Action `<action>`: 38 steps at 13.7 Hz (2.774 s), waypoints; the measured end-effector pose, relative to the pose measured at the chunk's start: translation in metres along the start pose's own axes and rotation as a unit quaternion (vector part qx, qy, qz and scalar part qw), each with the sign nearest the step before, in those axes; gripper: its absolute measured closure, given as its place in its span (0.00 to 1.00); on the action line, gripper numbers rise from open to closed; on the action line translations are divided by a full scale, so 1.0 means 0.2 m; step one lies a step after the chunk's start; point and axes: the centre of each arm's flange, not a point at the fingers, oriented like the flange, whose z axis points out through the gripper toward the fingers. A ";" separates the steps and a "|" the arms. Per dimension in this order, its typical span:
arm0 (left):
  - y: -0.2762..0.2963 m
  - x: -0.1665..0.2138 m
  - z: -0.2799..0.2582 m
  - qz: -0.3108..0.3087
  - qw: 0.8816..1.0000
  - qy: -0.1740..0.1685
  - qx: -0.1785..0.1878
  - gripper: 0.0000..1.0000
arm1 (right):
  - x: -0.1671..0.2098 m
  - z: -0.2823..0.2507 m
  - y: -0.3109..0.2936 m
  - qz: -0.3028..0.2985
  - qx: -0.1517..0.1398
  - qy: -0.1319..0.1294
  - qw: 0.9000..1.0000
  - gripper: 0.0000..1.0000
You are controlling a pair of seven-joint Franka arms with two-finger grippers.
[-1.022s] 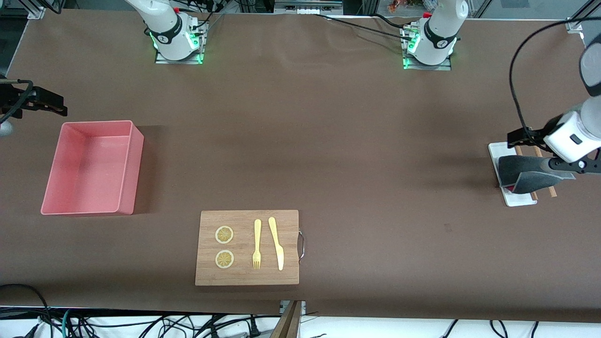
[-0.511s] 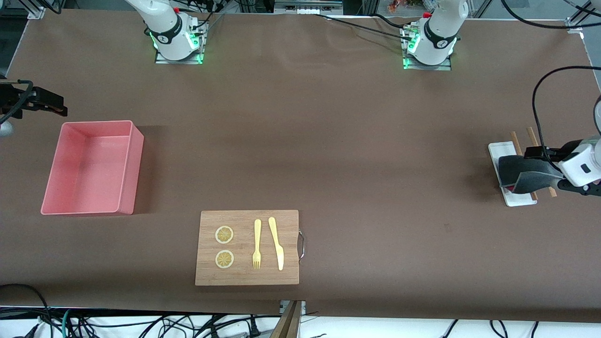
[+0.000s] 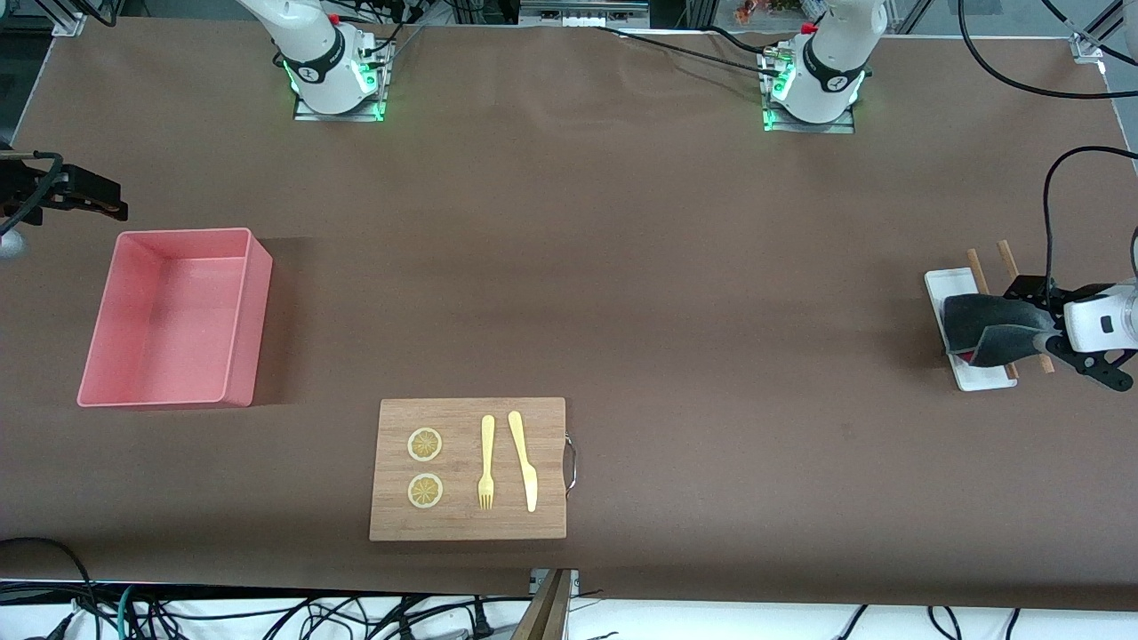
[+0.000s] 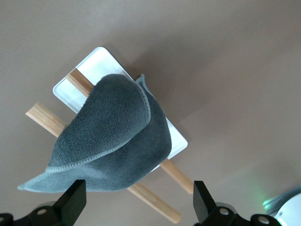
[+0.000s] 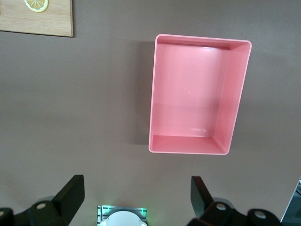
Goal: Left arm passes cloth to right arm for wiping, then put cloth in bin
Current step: 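Lower the left gripper onto the grey cloth and grasp it, then lift the cloth with the left gripper while the right gripper approaches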
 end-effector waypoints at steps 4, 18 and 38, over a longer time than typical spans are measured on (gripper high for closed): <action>-0.14 -0.03 0.02 0.109 0.994 0.010 0.006 0.00 | 0.00 0.00 0.00 0.000 0.000 0.000 1.000 0.00; -0.45 -0.06 0.20 0.175 0.984 0.028 0.017 0.05 | 0.01 0.00 0.02 0.003 -0.001 0.007 1.000 0.00; -0.26 -0.11 -0.28 0.179 0.983 0.032 0.007 0.98 | 0.04 0.01 0.11 0.018 -0.003 0.024 1.000 0.00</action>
